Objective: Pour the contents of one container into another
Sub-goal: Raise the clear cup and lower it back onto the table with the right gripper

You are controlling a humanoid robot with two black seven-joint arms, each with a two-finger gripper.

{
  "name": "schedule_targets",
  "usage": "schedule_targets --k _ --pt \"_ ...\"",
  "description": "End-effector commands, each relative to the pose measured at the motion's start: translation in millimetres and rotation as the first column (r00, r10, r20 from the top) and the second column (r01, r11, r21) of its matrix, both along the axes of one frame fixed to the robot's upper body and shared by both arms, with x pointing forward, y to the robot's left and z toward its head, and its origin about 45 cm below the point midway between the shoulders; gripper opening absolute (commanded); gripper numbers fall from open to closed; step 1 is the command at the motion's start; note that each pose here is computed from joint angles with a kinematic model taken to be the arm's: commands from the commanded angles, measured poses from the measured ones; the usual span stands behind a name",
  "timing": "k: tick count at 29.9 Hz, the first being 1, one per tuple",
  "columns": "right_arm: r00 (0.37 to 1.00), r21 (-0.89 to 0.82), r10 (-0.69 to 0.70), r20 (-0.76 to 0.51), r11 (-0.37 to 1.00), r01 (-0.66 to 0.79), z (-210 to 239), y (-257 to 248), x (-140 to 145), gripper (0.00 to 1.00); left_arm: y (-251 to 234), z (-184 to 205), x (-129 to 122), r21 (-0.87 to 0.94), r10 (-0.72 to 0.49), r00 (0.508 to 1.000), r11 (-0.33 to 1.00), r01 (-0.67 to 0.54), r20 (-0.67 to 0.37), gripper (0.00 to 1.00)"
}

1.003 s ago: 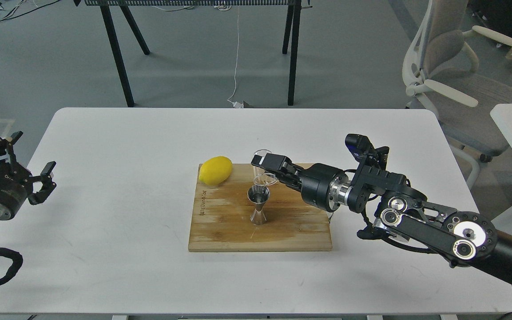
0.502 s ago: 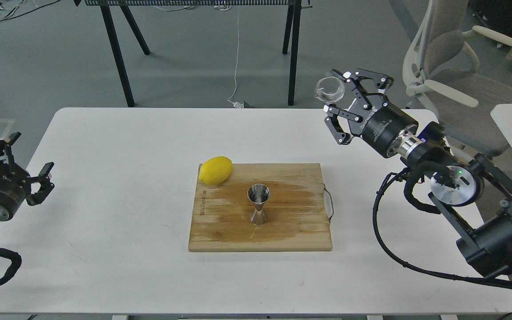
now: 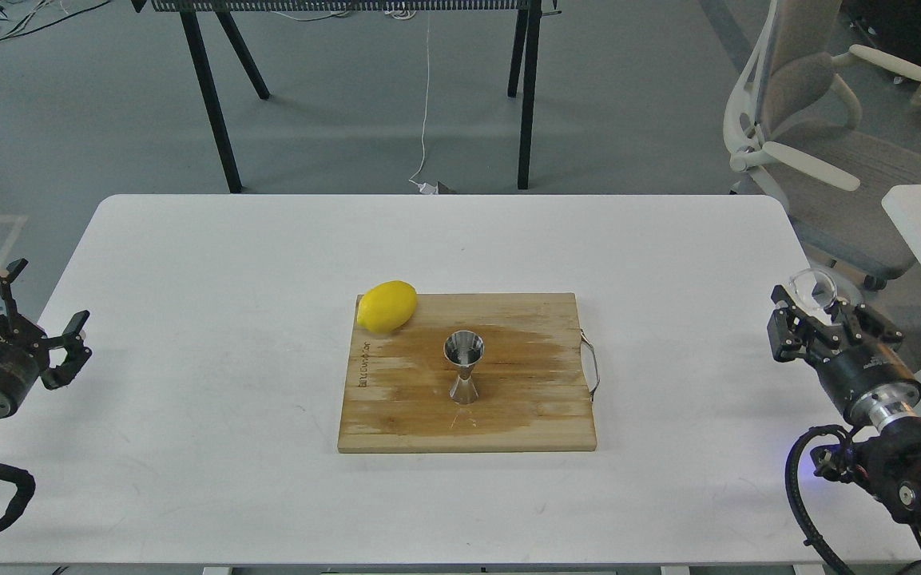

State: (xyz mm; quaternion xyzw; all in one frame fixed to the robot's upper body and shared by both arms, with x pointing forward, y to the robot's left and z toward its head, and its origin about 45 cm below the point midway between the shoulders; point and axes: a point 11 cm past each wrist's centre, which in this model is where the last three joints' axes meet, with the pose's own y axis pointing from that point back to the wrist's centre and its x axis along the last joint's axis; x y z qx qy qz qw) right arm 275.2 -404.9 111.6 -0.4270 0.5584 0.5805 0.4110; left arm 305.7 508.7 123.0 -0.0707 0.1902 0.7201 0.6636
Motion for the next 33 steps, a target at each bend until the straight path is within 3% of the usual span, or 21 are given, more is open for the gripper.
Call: schedule_targets --k 1,10,29,33 --pt "0.999 0.005 -0.007 -0.031 1.0 0.007 -14 -3 -20 0.37 0 -1 0 0.001 -0.002 1.0 1.0 0.002 -0.002 1.0" --pt "0.99 0.083 -0.033 -0.135 0.996 0.045 -44 19 -29 0.37 -1 -1 -1 0.002 -0.003 1.0 1.0 0.003 -0.005 1.0" --pt "0.968 0.051 0.034 -0.25 0.998 -0.021 -57 38 16 0.38 -1 -4 -4 0.0 -0.002 1.0 1.0 0.002 -0.012 1.0" --pt "0.963 0.044 0.055 -0.262 0.998 -0.045 -60 47 16 0.44 0 -4 -4 0.002 -0.001 1.0 1.0 0.001 -0.014 1.0"
